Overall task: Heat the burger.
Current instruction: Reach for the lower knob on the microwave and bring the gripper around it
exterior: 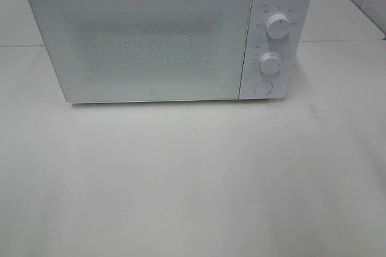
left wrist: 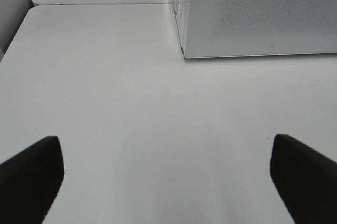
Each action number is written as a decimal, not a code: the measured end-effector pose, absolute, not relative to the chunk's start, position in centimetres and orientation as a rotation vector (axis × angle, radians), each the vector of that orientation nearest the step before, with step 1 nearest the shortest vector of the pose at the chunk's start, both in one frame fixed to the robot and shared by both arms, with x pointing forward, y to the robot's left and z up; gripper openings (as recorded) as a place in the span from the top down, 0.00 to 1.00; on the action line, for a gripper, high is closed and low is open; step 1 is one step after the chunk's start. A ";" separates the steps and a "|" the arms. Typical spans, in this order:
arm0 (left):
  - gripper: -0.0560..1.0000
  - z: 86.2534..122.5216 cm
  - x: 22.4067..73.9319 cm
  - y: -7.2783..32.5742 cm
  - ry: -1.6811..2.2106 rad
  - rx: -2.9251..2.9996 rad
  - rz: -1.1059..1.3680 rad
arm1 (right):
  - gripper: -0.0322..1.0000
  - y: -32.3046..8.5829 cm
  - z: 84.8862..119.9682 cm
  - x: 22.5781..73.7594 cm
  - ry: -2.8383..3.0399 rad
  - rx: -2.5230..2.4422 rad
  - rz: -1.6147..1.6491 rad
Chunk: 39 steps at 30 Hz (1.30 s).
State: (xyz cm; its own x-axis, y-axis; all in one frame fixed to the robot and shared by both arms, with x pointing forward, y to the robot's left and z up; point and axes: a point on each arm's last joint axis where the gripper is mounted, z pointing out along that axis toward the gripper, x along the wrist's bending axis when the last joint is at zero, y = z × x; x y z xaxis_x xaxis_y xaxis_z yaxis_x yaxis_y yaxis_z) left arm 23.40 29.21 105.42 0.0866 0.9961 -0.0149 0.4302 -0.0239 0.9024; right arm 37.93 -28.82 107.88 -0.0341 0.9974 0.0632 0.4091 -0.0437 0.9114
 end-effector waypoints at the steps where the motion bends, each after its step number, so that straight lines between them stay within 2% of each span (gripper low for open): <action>1: 0.01 105.4 23.4 29.2 1.455 1.572 0.901 | 0.23 -28.7 108.0 38.6 1.502 1.507 1.085; 7: 0.01 105.4 23.4 29.2 1.455 1.572 0.901 | 0.23 -28.4 108.0 40.8 1.459 1.448 1.144; 22: 0.01 105.4 23.4 29.2 1.455 1.572 0.901 | 0.23 -27.6 104.9 46.8 1.470 1.384 1.176; 32: 0.01 105.4 23.4 29.2 1.455 1.572 0.901 | 0.23 -27.0 103.7 48.9 1.477 1.248 1.202; 39: 0.01 105.4 23.4 29.2 1.455 1.572 0.901 | 0.23 -27.5 101.5 49.7 1.432 1.190 1.134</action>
State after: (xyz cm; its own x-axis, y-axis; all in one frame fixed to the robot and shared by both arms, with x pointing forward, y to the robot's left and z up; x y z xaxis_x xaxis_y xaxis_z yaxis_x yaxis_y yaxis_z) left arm 23.40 29.21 105.42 0.0866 0.9961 -0.0149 0.4302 -0.0239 0.9024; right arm 49.74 -27.45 101.46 -0.1037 0.9903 -0.0924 0.1365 0.1062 0.9849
